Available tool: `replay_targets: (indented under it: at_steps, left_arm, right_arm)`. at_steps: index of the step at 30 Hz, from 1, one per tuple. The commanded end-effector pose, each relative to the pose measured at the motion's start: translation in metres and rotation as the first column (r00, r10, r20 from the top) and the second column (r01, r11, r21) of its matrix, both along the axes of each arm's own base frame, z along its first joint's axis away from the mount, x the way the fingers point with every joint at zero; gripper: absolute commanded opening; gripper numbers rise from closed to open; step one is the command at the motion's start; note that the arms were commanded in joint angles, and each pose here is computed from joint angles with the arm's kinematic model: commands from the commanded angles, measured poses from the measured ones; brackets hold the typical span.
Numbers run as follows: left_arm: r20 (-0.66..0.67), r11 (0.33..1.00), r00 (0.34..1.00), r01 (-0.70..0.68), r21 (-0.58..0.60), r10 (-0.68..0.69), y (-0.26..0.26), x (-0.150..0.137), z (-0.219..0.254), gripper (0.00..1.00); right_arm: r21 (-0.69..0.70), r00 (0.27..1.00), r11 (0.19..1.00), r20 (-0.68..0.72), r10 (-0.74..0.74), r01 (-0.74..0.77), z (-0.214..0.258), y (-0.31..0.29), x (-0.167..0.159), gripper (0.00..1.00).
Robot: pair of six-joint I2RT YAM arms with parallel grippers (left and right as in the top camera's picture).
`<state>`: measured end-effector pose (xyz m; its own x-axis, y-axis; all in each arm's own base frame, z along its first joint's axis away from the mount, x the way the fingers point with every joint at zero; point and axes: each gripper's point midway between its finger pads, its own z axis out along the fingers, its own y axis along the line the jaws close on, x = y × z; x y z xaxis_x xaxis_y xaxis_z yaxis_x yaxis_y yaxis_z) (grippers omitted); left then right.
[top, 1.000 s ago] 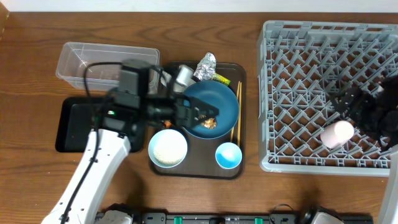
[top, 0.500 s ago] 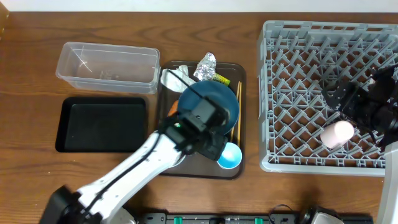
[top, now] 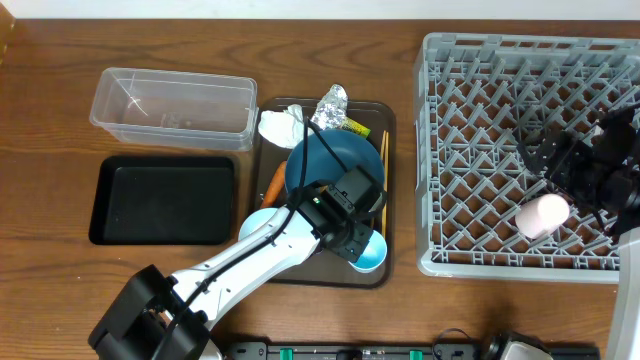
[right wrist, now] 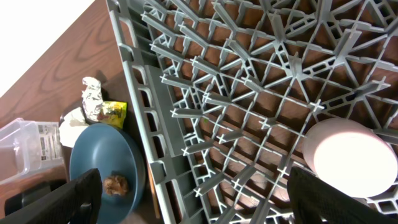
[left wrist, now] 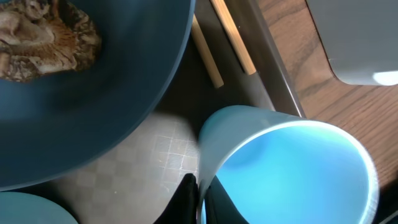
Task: Sort waste into correct bins and load items into the dishwasher rack
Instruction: 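Reach left gripper to the light-blue cup and grasp it, then hand light-blue cup from left gripper to right gripper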
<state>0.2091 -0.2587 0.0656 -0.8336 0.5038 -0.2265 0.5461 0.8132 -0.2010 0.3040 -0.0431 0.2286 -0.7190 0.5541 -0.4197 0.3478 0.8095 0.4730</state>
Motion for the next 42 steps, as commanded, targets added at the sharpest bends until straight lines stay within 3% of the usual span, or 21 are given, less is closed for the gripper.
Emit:
replay_targets:
  at_steps: [1, 5, 8, 12, 16, 20, 23, 27, 34, 42]
  left_arm:
    - [0.034, 0.999, 0.999, 0.014, -0.039, -0.013, -0.003, 0.004, 0.018, 0.06]
    - [0.081, 0.994, 0.996, -0.019, -0.112, 0.029, 0.004, 0.013, 0.057, 0.06]
    - [0.117, 0.969, 0.989, -0.065, -0.238, 0.095, 0.019, 0.027, 0.100, 0.06]
    - [0.143, 0.896, 0.960, -0.163, -0.413, 0.240, 0.056, 0.050, 0.149, 0.06]
    - [0.095, 0.754, 0.949, -0.176, -0.633, 0.301, 0.083, 0.065, 0.194, 0.06]
    - [0.013, 0.555, 0.978, -0.107, -0.825, 0.208, 0.093, 0.064, 0.234, 0.06]
    - [-0.010, 0.441, 0.991, -0.067, -0.895, 0.131, 0.101, 0.060, 0.251, 0.06]
    - [-0.027, 0.344, 0.999, -0.041, -0.938, 0.043, 0.104, 0.052, 0.264, 0.06]
    - [-0.032, 0.324, 0.999, -0.036, -0.945, 0.017, 0.102, 0.050, 0.267, 0.06]
    - [-0.038, 0.325, 0.999, -0.030, -0.945, -0.021, 0.093, 0.044, 0.268, 0.06]
  right_arm:
    - [0.008, 1.000, 1.000, 0.010, 0.008, -0.008, 0.005, 0.004, 0.002, 0.88]
    - [-0.007, 0.999, 0.999, 0.015, 0.052, -0.052, 0.004, 0.007, 0.001, 0.88]
    - [-0.009, 0.997, 0.998, 0.017, 0.069, -0.069, 0.004, 0.011, 0.001, 0.88]
    - [0.014, 0.956, 0.963, 0.122, 0.265, -0.269, 0.018, 0.044, 0.007, 0.86]
    - [0.050, 0.821, 0.847, 0.280, 0.497, -0.529, 0.042, 0.103, 0.006, 0.81]
    - [0.036, 0.651, 0.700, 0.405, 0.642, -0.713, 0.064, 0.162, -0.001, 0.78]
    - [-0.029, 0.477, 0.562, 0.493, 0.727, -0.827, 0.082, 0.206, -0.013, 0.77]
    - [-0.120, 0.298, 0.432, 0.560, 0.773, -0.894, 0.100, 0.249, -0.028, 0.81]
    - [-0.225, 0.077, 0.273, 0.623, 0.778, -0.935, 0.120, 0.295, -0.056, 0.82]
    - [-0.282, -0.006, 0.221, 0.630, 0.776, -0.933, 0.126, 0.317, -0.069, 0.84]
